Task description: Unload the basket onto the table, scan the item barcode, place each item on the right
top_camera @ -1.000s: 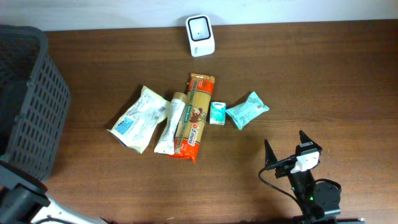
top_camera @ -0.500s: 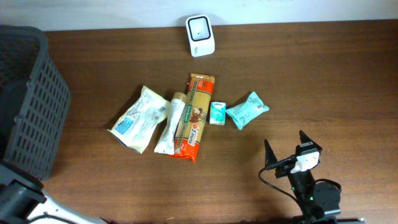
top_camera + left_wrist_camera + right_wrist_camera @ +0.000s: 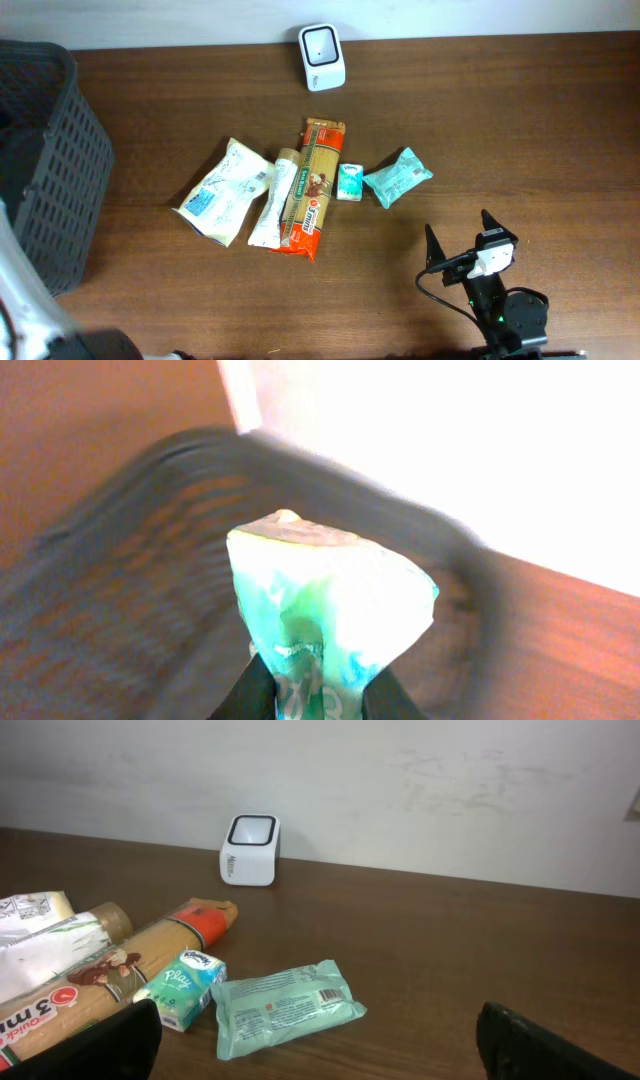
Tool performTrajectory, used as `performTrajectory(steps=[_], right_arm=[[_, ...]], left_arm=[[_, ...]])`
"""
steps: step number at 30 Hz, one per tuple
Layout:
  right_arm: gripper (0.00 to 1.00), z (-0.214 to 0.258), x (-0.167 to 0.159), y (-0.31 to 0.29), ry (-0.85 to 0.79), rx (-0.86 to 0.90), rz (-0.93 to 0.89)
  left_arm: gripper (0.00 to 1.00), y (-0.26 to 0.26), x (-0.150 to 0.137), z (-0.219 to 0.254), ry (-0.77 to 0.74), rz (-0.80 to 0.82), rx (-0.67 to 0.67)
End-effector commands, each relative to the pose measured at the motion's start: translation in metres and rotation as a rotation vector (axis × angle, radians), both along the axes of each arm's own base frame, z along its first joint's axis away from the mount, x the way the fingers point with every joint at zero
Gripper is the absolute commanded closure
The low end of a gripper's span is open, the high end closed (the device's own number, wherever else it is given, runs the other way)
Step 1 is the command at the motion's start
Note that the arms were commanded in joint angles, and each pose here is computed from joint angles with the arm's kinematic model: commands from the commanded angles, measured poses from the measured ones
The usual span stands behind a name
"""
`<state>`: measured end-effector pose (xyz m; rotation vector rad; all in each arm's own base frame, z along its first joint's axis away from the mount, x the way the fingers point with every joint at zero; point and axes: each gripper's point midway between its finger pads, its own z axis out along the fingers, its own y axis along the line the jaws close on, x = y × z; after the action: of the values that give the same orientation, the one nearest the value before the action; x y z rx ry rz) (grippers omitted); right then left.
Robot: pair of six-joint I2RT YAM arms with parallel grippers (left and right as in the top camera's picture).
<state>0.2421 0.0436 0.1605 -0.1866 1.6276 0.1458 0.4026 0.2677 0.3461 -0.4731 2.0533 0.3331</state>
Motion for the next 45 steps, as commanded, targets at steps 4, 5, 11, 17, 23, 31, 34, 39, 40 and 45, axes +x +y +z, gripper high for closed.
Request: performTrajectory(steps=[4, 5, 11, 17, 23, 31, 34, 39, 40, 45], right_arm=[[0.01, -0.002, 0.000, -0.001, 0.002, 0.007, -0.007], [0.01, -0.002, 0.000, -0.001, 0.002, 0.007, -0.007], [0.01, -0.002, 0.000, -0.001, 0.002, 0.007, -0.007], [0.01, -0.002, 0.000, -0.001, 0.002, 0.007, -0.007], [0.01, -0.002, 0.000, -0.001, 0.003, 0.007, -0.007], [0.02, -0.002, 0.000, -0.001, 0.002, 0.007, -0.008], [0.01, -0.002, 0.000, -0.001, 0.002, 0.007, -0.007], [0.01, -0.002, 0.000, -0.001, 0.002, 0.007, -0.008], [0.01, -0.002, 0.000, -0.001, 0.002, 0.007, -0.008], [0.01, -0.002, 0.000, -0.001, 0.002, 0.007, -0.007]], left_arm=[[1.00, -0.216, 0.000, 0.007, 0.073, -0.504, -0.281], [1.00, -0.239, -0.005, -0.007, 0.142, -0.546, -0.312], [1.00, -0.327, -0.032, -0.084, 0.492, -0.710, -0.295], [1.00, -0.364, -0.045, -0.142, 0.668, -0.784, -0.316], [1.00, -0.381, -0.050, -0.185, 0.810, -0.805, -0.328], [0.99, -0.371, -0.055, -0.214, 0.868, -0.764, -0.295], [0.98, -0.367, -0.054, -0.217, 0.867, -0.753, -0.277], [0.88, -0.366, -0.060, -0.227, 0.894, -0.747, -0.281], [0.76, -0.366, -0.059, -0.227, 0.889, -0.748, -0.280], [0.27, -0.367, -0.051, -0.226, 0.857, -0.750, -0.270]])
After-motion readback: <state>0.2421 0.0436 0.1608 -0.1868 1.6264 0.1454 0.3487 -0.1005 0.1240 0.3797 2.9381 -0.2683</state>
